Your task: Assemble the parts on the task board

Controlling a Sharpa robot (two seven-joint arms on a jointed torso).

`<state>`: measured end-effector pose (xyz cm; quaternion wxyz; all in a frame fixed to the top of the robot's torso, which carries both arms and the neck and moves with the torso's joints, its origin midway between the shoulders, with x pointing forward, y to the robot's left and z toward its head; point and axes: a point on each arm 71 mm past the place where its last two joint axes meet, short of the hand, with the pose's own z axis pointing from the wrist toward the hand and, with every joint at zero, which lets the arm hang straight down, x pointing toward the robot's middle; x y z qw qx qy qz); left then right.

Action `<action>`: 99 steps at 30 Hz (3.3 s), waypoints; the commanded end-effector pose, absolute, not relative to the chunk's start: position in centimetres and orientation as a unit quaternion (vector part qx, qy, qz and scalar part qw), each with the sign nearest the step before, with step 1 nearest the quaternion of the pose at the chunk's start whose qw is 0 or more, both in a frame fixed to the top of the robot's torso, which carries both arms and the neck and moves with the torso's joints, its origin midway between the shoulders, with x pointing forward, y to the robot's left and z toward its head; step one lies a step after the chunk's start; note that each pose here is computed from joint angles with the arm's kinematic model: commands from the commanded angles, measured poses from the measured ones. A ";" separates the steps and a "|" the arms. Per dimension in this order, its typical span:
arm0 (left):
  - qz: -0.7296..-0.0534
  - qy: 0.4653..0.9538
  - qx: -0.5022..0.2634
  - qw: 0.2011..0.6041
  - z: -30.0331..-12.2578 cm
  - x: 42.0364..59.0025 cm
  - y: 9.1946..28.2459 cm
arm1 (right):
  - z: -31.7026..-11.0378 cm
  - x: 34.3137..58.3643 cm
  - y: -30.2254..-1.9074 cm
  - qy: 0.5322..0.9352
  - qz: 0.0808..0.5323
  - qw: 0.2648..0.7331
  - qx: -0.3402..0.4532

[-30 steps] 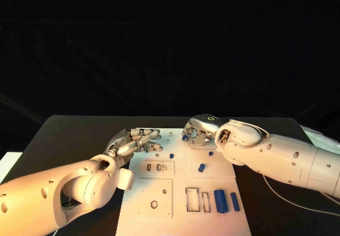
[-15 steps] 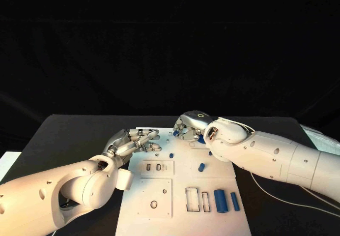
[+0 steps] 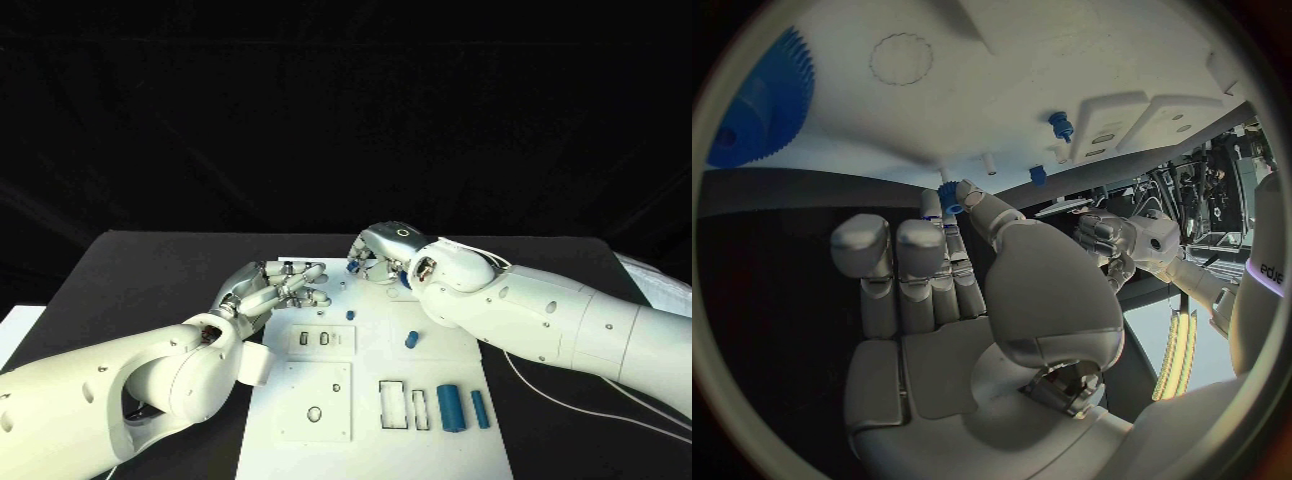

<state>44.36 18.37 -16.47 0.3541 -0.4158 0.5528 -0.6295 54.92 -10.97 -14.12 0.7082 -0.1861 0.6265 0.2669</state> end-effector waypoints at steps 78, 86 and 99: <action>-0.628 0.555 -0.414 0.354 -16.7 44.9 18.8 | -13.2 53.3 -22.0 0.722 0.192 0.660 -0.079; -0.628 0.555 -0.414 0.354 -16.7 44.9 18.8 | -13.3 53.8 -21.5 0.722 0.183 0.663 -0.076; -0.627 0.555 -0.415 0.356 -16.8 45.0 18.9 | -13.8 54.3 -20.9 0.737 0.190 0.645 -0.059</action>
